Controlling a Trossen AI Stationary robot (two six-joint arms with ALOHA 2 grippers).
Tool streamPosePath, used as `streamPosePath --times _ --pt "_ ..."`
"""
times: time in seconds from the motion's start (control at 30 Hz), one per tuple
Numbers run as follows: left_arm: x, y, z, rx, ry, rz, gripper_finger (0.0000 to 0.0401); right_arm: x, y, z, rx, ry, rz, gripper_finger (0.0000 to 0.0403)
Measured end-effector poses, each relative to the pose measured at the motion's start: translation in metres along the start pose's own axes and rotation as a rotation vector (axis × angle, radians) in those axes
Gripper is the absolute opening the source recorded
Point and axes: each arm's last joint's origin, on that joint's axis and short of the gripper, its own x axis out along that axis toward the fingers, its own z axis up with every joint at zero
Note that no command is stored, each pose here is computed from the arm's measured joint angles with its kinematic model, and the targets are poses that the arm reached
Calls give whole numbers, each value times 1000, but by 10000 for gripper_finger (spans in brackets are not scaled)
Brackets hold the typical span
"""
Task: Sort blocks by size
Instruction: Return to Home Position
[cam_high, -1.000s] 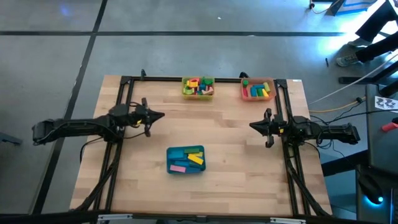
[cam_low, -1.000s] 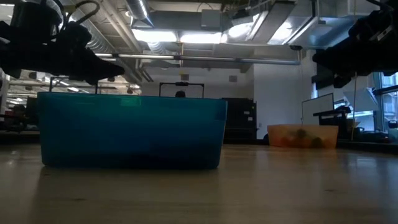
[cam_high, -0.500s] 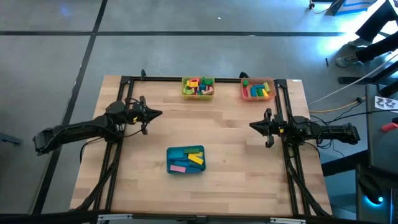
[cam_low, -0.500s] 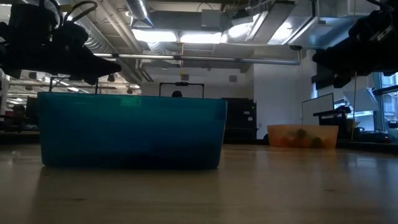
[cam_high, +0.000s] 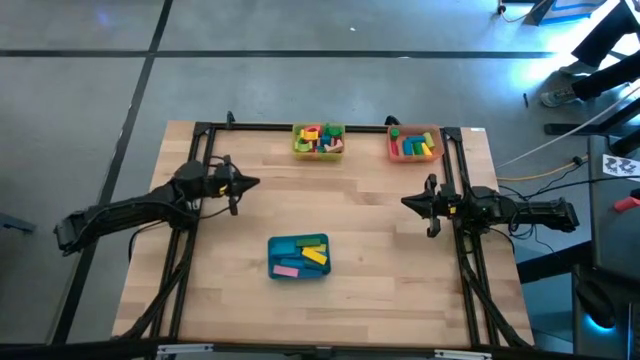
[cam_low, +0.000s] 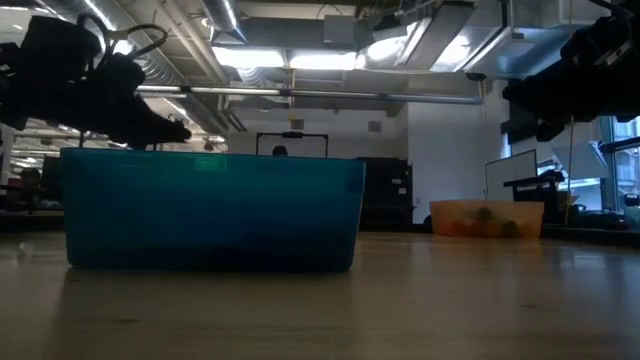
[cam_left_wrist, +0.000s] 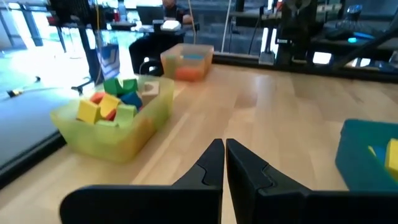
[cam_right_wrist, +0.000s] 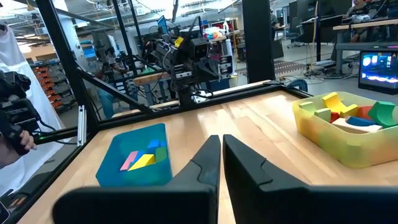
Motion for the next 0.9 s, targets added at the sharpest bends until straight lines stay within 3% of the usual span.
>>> streamPosePath --times 0.33,0.9 --pt "0 0 -2 -4 16 -1 4 0 0 0 0 -1 0 21" --pt "-1 -1 -17 -39 171 -4 4 0 0 0 0 -1 0 21"
